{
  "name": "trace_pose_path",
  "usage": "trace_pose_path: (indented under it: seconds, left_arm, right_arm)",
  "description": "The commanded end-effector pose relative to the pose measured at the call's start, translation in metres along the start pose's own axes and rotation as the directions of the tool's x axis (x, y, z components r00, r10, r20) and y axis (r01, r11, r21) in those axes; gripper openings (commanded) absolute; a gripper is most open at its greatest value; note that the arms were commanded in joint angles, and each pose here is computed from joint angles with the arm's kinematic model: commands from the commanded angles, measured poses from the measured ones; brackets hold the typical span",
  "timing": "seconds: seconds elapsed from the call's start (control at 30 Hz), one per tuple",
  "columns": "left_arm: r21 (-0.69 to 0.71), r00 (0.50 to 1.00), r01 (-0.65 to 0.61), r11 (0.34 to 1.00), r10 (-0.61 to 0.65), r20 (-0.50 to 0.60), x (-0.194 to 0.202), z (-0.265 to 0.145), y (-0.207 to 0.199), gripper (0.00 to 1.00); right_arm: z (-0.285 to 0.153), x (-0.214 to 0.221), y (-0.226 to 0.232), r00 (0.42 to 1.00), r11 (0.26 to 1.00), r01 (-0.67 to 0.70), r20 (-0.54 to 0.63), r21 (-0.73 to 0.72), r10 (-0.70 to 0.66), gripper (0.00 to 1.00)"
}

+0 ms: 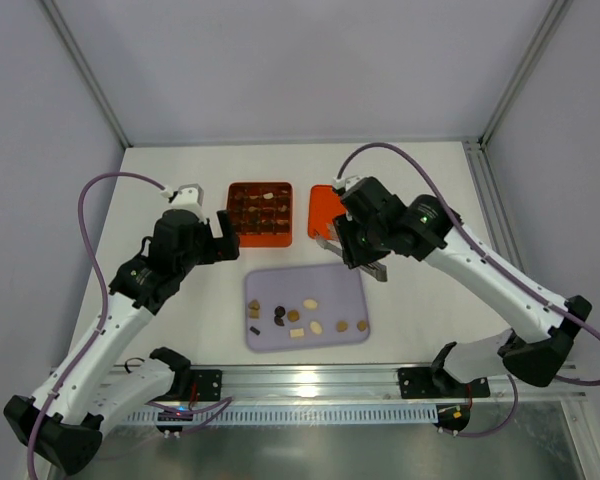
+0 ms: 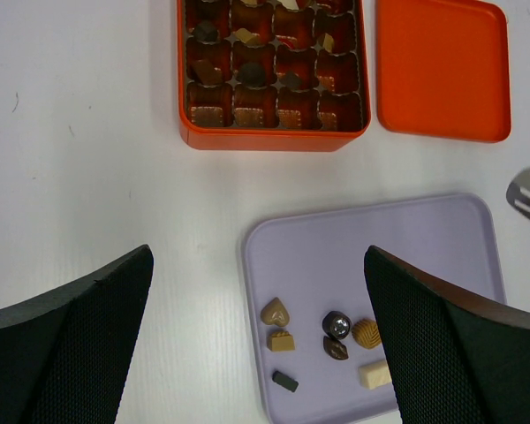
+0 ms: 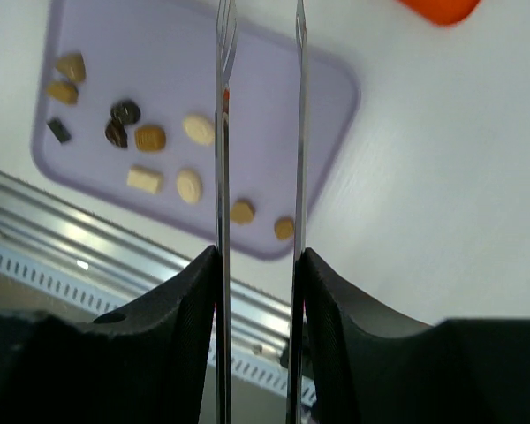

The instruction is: Pack the chocolate

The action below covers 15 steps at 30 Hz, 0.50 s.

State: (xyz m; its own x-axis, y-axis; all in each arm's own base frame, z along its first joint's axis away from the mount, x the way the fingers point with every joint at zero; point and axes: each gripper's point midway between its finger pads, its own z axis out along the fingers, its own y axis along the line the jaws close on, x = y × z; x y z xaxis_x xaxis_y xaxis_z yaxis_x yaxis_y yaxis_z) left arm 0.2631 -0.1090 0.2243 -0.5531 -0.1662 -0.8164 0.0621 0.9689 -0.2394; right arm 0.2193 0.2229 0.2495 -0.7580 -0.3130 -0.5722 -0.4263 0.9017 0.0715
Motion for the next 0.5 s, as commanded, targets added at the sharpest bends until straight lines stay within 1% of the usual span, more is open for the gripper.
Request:
trace_pose_path:
  seconds: [0.0, 0.07, 0.1, 0.2, 0.3, 0.47]
  left_arm:
    - [0.019, 0.999, 0.011, 1.000, -0.012, 0.039, -0.010, -0.002, -0.003, 1.00]
    - [0.020, 0.999, 0.011, 1.000, -0.012, 0.037, -0.009, -0.002, -0.003, 1.00]
    - [0.022, 0.999, 0.010, 1.000, -0.011, 0.035, -0.009, -0.001, -0.004, 1.00]
    - [0.019, 0.999, 0.009, 1.000, -0.010, 0.035, -0.009, -0.001, -0.003, 1.00]
    - [0.017, 0.999, 0.009, 1.000, -0.009, 0.034, -0.008, 0.000, -0.003, 1.00]
    - [0.016, 0.999, 0.009, 1.000, -0.010, 0.036, -0.009, 0.000, -0.003, 1.00]
  right_arm:
    - [-0.003, 0.062, -0.007, 0.985, 0.999, -0.006, -0.172, 0.035, 0.012, 0.44]
    - [-0.012, 0.079, -0.005, 0.980, 1.000, -0.010, -0.196, 0.029, 0.016, 0.44]
    - [-0.012, 0.092, -0.007, 0.973, 0.999, -0.005, -0.232, 0.036, 0.014, 0.44]
    - [-0.014, 0.113, 0.005, 0.962, 1.000, -0.005, -0.275, -0.008, 0.002, 0.45]
    - [-0.013, 0.130, 0.009, 0.946, 1.000, 0.021, -0.324, -0.009, -0.022, 0.47]
    - [-0.011, 0.143, 0.015, 0.934, 0.999, 0.030, -0.356, -0.023, -0.036, 0.47]
